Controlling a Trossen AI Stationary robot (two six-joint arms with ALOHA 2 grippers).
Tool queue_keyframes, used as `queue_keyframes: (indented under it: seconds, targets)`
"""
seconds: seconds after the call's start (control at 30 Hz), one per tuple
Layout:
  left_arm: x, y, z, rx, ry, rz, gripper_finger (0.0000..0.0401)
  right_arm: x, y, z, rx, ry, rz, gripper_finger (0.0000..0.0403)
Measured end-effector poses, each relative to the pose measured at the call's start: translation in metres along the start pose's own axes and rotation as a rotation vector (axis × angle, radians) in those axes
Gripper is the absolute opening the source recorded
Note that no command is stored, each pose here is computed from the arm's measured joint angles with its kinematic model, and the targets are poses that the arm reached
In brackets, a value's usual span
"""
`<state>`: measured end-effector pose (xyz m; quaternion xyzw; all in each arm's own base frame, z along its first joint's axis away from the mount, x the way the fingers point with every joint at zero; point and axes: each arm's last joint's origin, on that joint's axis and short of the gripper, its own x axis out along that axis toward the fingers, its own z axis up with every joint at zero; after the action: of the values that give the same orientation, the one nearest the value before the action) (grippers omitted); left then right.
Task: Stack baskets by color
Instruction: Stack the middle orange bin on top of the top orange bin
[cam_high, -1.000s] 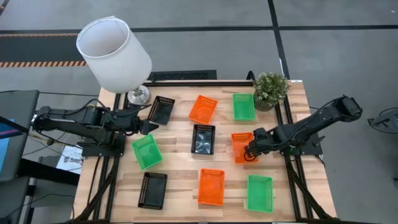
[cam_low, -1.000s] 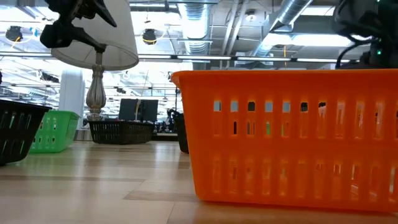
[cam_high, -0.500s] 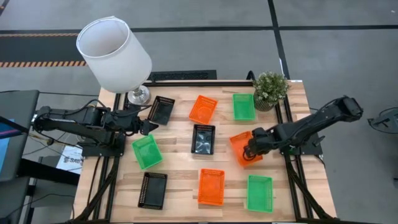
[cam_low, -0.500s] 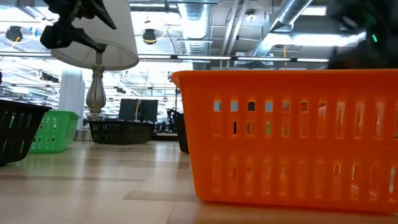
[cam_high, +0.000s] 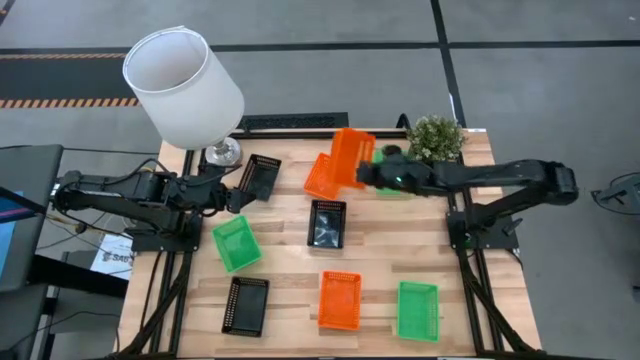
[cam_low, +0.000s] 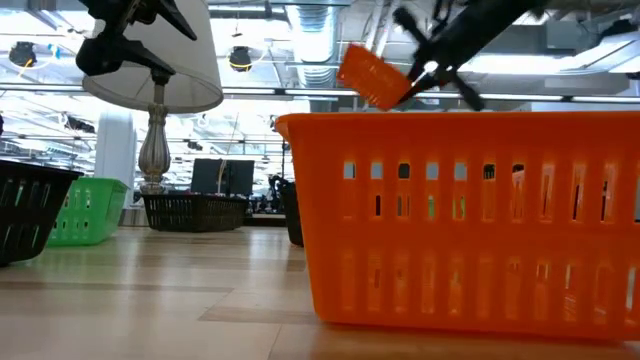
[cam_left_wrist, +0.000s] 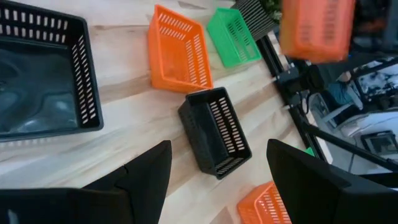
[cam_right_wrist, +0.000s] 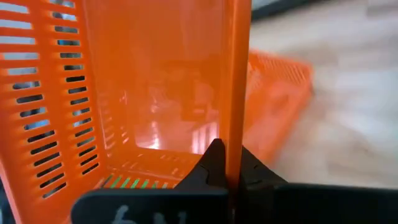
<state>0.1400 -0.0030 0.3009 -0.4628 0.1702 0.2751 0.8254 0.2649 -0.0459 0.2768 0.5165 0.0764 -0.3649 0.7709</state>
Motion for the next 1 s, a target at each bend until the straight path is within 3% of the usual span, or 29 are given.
queue_keyframes:
  seconds: [0.27,0.43,0.73,1.0]
  targets:
    - [0.0,0.001,0.001,-0.015,-0.04,0.019,0.0251,0.067,-0.005,-0.017,0.141,-0.006,0.019,0.0003]
    - [0.0,0.001,0.001,-0.021,-0.044,0.021,0.0251,0.094,-0.019,-0.038,0.243,0.042,-0.048,0.0003]
    - [0.0,0.001,0.002,-0.014,-0.065,0.03,0.0251,0.116,-0.037,-0.053,0.276,0.077,-0.135,0.0007]
    - [0.0,0.001,0.002,-0.014,-0.068,0.032,0.0251,0.121,-0.045,-0.043,0.258,0.058,-0.179,0.001]
